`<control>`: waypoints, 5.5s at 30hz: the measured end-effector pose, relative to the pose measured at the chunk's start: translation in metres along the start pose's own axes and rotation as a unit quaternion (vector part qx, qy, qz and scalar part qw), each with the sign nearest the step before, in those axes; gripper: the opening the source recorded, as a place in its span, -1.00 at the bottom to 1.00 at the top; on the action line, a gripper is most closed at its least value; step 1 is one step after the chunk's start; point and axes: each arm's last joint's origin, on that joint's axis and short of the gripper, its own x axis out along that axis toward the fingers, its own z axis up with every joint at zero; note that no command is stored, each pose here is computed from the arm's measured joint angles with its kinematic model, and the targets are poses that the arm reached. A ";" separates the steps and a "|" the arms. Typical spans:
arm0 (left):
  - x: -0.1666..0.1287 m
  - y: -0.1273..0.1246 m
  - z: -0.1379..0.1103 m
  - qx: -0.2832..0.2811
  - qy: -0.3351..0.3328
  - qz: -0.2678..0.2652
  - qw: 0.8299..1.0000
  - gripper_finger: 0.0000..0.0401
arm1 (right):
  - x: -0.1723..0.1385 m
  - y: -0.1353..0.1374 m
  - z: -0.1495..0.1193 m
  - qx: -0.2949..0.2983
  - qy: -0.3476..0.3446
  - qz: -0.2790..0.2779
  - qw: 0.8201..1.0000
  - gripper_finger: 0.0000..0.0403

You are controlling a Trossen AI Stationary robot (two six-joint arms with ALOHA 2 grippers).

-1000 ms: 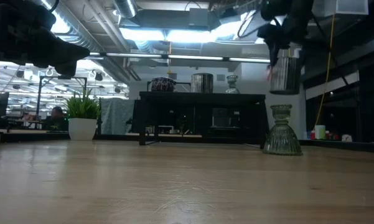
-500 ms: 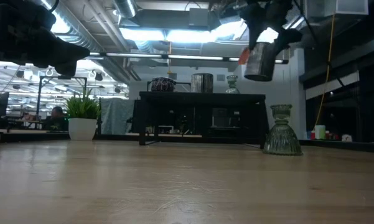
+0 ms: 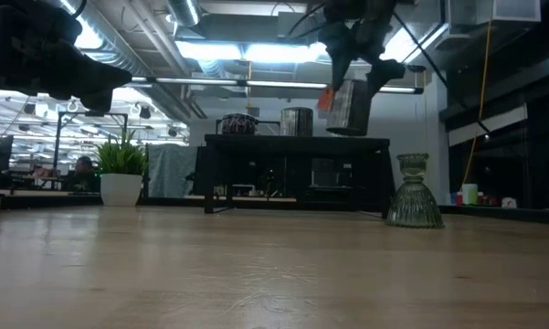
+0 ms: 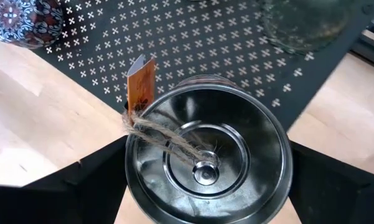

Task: Pick & Place candle stick holders
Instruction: Put the silver scented candle on the shelf, then put the top green candle holder on the shelf

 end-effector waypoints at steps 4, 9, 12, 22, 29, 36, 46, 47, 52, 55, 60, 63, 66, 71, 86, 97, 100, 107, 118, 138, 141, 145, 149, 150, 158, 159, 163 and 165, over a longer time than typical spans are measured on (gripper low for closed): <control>0.000 0.000 0.000 0.000 0.000 0.000 1.000 -0.96 | 0.008 0.004 0.003 -0.004 -0.004 -0.011 1.000 0.81; 0.000 0.000 0.000 0.000 0.000 0.000 1.000 -0.97 | 0.013 0.005 0.005 -0.005 -0.004 -0.013 1.000 0.81; 0.000 0.000 0.000 0.000 0.000 0.000 1.000 -0.96 | 0.013 0.006 0.006 -0.011 -0.010 -0.009 1.000 0.82; 0.000 0.000 0.000 0.000 0.000 0.000 1.000 -0.96 | 0.013 0.006 0.007 -0.017 -0.016 -0.006 1.000 0.94; 0.000 0.000 0.000 0.000 0.000 0.000 1.000 -0.97 | 0.013 0.007 0.008 -0.017 -0.019 -0.004 1.000 0.95; 0.000 0.000 0.000 0.000 0.000 0.000 1.000 -0.96 | 0.009 0.008 0.009 -0.018 -0.036 0.006 0.999 0.96; 0.000 0.000 0.000 0.000 0.000 0.000 1.000 -0.96 | -0.022 0.007 0.001 -0.037 -0.090 0.023 0.995 0.96; 0.000 0.000 0.000 0.000 0.000 0.000 1.000 -0.97 | -0.023 0.006 -0.001 -0.042 -0.086 0.017 0.995 0.96; 0.000 0.000 0.000 0.000 0.000 0.000 1.000 -0.96 | -0.032 0.002 -0.013 -0.054 -0.069 -0.020 0.996 0.92; 0.000 0.000 0.000 0.000 0.000 0.000 1.000 -0.96 | -0.033 0.000 -0.018 -0.056 -0.060 -0.043 0.996 0.82; 0.000 0.000 0.000 0.000 0.000 0.000 1.000 -0.97 | -0.035 -0.004 -0.023 -0.058 -0.042 -0.061 0.996 0.55; 0.000 0.000 0.000 0.000 0.000 0.000 1.000 -0.96 | -0.035 -0.004 -0.024 -0.059 -0.038 -0.063 0.996 0.36; 0.000 0.000 0.000 0.000 0.000 0.000 1.000 -0.96 | -0.034 -0.002 -0.025 -0.077 -0.035 -0.063 0.994 0.16; 0.000 0.000 0.000 0.000 0.000 0.000 1.000 -0.97 | -0.034 -0.002 -0.025 -0.094 -0.034 -0.063 0.993 -0.13; 0.000 0.000 0.000 0.000 0.000 0.000 1.000 -0.96 | -0.014 -0.008 -0.046 -0.116 0.004 -0.078 0.990 -0.87; 0.000 0.000 0.000 0.000 0.000 0.000 1.000 -0.96 | 0.027 -0.008 -0.047 -0.161 -0.017 -0.079 0.984 -0.99; 0.000 0.000 0.000 0.000 0.000 0.000 1.000 -0.97 | 0.028 -0.004 -0.044 -0.179 -0.039 -0.067 0.981 -0.99; 0.000 0.000 0.000 0.000 0.000 0.000 1.000 -0.96 | 0.028 0.005 -0.037 -0.194 -0.079 -0.018 0.978 -0.99; 0.000 0.000 0.000 0.000 0.000 0.000 1.000 -0.96 | 0.027 0.008 -0.034 -0.194 -0.096 0.000 0.976 -1.00; 0.000 0.000 0.000 0.000 0.000 0.000 1.000 -0.96 | 0.044 0.017 -0.016 -0.218 -0.156 -0.020 0.963 -1.00; 0.000 0.000 0.000 0.000 0.000 0.000 1.000 -0.97 | 0.043 0.019 -0.014 -0.217 -0.166 -0.012 0.962 -1.00; 0.000 0.000 0.000 0.000 0.000 0.000 1.000 -0.97 | 0.044 0.018 -0.016 -0.218 -0.157 -0.016 0.963 -1.00; 0.000 0.000 0.000 0.000 0.000 0.000 1.000 -0.96 | 0.041 0.017 -0.021 -0.223 -0.142 -0.019 0.964 -1.00; 0.000 0.000 0.000 0.000 0.000 0.000 1.000 -0.96 | 0.038 0.018 -0.023 -0.225 -0.145 -0.017 0.963 -1.00; 0.000 0.000 0.000 0.000 0.000 0.000 1.000 -0.96 | 0.006 0.027 -0.045 -0.250 -0.167 0.006 0.954 -0.99; 0.000 0.000 0.000 0.000 0.000 0.000 1.000 -0.96 | 0.004 0.028 -0.049 -0.254 -0.171 0.011 0.952 -0.99; 0.000 0.000 0.000 0.000 0.000 0.000 1.000 -0.97 | -0.004 0.027 -0.065 -0.267 -0.176 0.022 0.947 -0.99; 0.000 0.000 0.000 0.000 0.000 0.000 1.000 -0.97 | -0.006 0.027 -0.071 -0.272 -0.176 0.026 0.946 -0.99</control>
